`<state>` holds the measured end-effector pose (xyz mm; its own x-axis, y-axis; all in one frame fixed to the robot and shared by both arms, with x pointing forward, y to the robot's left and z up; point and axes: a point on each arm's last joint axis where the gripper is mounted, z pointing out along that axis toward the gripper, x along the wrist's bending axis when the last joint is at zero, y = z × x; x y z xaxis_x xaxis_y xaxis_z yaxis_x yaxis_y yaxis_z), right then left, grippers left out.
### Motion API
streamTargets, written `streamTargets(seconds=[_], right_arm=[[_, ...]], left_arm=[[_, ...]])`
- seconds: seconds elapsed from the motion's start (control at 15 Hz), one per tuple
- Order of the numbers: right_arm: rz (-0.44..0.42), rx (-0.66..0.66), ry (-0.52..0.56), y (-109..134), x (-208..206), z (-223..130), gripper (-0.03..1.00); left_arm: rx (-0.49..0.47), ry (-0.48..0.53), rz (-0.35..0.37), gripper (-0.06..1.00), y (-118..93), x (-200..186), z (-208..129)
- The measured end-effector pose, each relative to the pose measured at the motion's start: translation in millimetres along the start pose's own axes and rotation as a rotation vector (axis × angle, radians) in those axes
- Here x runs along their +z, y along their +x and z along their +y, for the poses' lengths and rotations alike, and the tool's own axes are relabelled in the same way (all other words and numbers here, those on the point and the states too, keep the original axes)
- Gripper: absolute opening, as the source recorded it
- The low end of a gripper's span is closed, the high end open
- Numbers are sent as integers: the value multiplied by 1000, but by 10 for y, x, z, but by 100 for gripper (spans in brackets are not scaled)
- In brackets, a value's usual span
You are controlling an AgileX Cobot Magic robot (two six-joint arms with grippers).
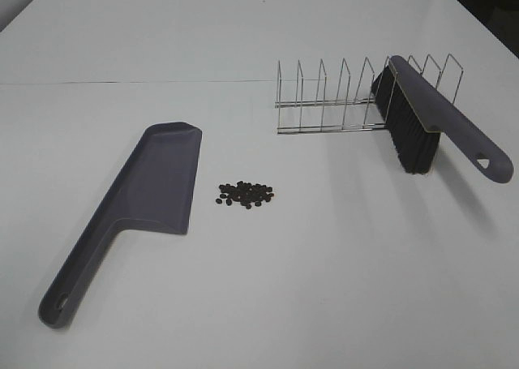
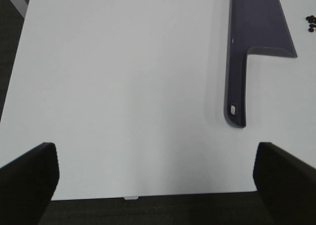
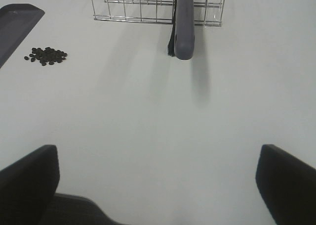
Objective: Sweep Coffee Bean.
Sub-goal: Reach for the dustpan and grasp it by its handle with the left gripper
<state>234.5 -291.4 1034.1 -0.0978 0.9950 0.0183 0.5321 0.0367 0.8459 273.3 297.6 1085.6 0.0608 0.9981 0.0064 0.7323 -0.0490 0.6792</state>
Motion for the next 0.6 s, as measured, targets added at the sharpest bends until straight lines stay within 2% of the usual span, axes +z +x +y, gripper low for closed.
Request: streamTargets(seconds=[0.07,0.27,0.4,0.6], right_arm=[[0,0,0,0,0,0,98],[0,0,0,0,0,0,98],[0,0,0,0,0,0,98],[0,0,0,0,0,0,98]], left_arm=[[-6,95,-6,98,25,110,318],[-2,167,-11,98,57,244,728],[-4,223,-13,98,75,385,872],[8,350,4,98,127,795,1037]])
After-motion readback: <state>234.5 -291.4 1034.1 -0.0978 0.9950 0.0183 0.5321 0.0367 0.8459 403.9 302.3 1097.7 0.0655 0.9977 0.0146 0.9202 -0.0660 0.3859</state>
